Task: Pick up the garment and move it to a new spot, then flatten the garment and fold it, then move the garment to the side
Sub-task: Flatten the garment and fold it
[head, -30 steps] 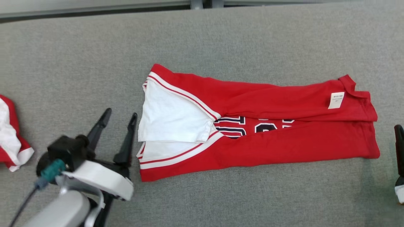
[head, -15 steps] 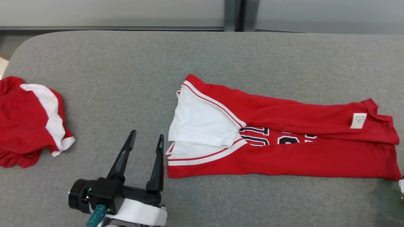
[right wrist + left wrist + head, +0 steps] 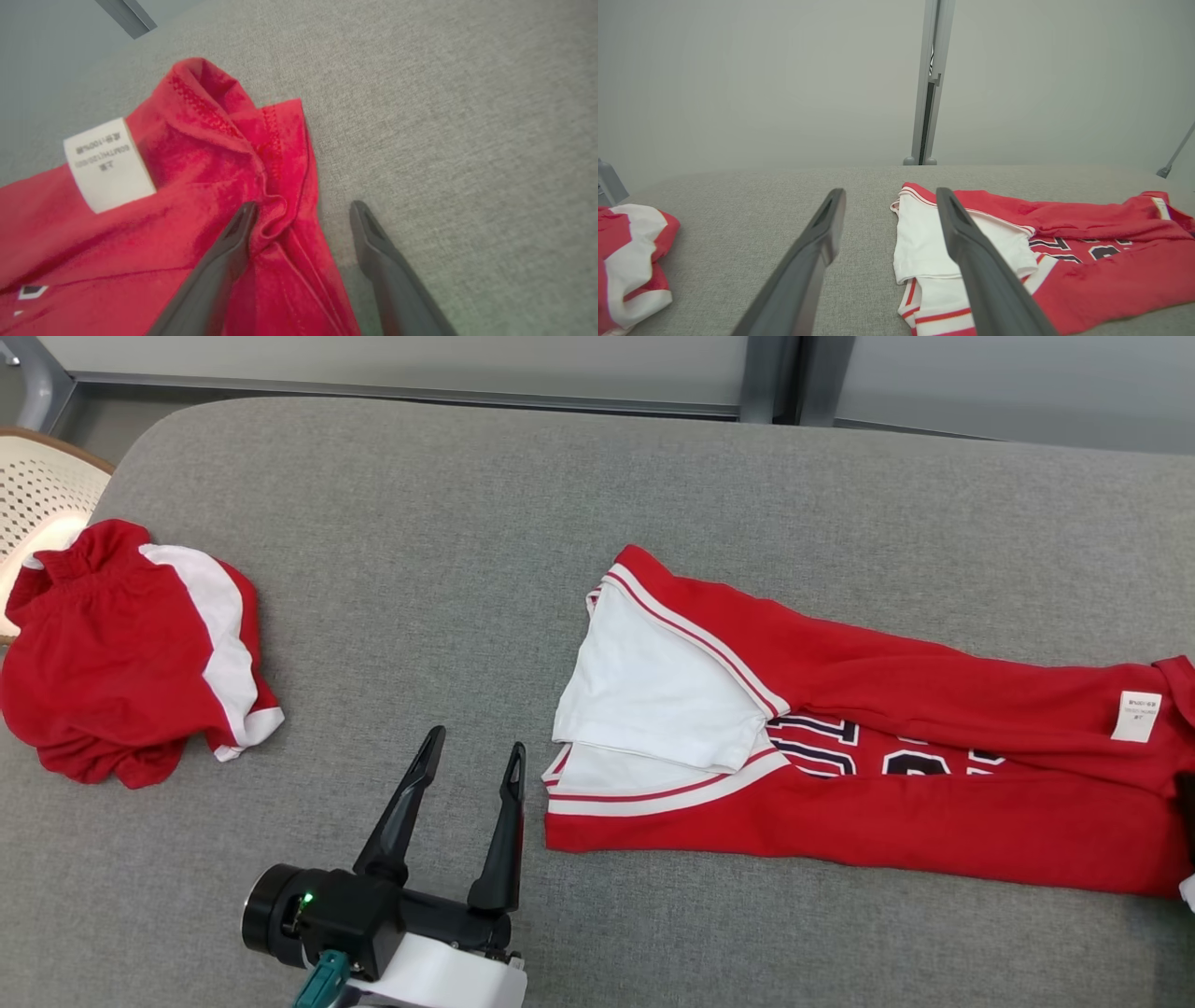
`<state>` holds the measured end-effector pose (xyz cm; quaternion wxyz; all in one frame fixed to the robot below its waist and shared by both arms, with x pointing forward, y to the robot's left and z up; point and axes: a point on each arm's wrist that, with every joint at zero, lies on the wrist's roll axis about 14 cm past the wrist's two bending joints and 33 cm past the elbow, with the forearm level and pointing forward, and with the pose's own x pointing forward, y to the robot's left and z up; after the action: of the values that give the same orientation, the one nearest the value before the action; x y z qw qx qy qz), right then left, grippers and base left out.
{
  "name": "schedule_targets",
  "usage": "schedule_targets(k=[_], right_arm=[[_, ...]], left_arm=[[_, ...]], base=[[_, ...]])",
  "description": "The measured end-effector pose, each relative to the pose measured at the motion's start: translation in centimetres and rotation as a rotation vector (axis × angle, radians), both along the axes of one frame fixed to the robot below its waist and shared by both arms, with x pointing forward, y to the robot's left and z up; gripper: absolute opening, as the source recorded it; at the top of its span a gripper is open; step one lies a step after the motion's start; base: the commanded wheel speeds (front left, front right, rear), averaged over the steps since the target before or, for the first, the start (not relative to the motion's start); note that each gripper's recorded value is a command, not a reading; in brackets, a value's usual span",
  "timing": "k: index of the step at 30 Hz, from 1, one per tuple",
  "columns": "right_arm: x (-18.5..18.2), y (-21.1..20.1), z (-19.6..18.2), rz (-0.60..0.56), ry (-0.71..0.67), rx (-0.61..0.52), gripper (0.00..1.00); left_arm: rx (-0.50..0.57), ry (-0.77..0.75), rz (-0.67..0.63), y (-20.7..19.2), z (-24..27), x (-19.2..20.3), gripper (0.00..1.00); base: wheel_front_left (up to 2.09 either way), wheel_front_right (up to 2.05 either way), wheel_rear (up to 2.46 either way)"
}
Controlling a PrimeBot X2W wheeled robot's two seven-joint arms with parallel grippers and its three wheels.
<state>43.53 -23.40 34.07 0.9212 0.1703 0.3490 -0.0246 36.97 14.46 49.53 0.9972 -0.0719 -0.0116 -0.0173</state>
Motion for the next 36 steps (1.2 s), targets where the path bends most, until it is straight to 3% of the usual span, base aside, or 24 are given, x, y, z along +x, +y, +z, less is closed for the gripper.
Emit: schedule_targets(k=[3,4,5,6,7,11,17,27,30,36], right_arm=[[-1.0,0.1,-0.2,0.045,0.053,-0.022,1.0],[-1.3,0.1,-0.2,0.058,0.07,-0.029,0.92],[-1.6,0.0,-0.1,0.066,0.084,-0.033,0.54],[-1.9,0.1,-0.1,0.073,0.097,-0.036,0.33],[-2.2,0.2,0.0,0.081,0.108,-0.035,0.0],[-2.4,1.1,0.7,0.097,0.114,-0.01,0.0],[-2.2,-0.6,2.1,0.059,0.073,-0.031,0.0],[-0.9,-10.7,9.4,-0.087,-0.041,-0.205,0.0],[-0.2,-10.5,11.3,-0.074,-0.074,-0.185,0.0],[1.1,-6.2,16.1,0.081,-0.179,-0.166,0.0]], left_arm=[[-0.011,0.005,0.0,-0.1,-0.2,-0.1,1.0],[-0.016,0.004,-0.007,-0.3,-0.2,-0.1,1.0],[-0.018,0.0,-0.015,-0.5,-0.1,0.0,1.0],[-0.023,-0.002,-0.022,-0.7,-0.1,0.1,1.0],[-0.026,-0.003,-0.026,-0.9,-0.1,0.1,1.0],[-0.029,-0.012,-0.046,-1.4,0.0,0.4,1.0],[-0.023,-0.016,-0.064,-1.7,0.0,0.7,1.0],[-0.021,-0.021,-0.134,-3.4,-0.3,1.8,1.0],[-0.019,-0.023,-0.145,-3.7,-0.4,2.1,1.0],[-0.031,-0.025,-0.187,-4.9,-0.4,2.4,1.0]], base=[[0.0,0.0,0.0],[0.0,0.0,0.0],[0.0,0.0,0.0],[0.0,0.0,0.0],[0.0,0.0,0.0],[0.0,0.0,0.0],[0.0,0.0,0.0],[0.0,0.0,0.0],[0.0,0.0,0.0],[0.0,0.0,0.0]])
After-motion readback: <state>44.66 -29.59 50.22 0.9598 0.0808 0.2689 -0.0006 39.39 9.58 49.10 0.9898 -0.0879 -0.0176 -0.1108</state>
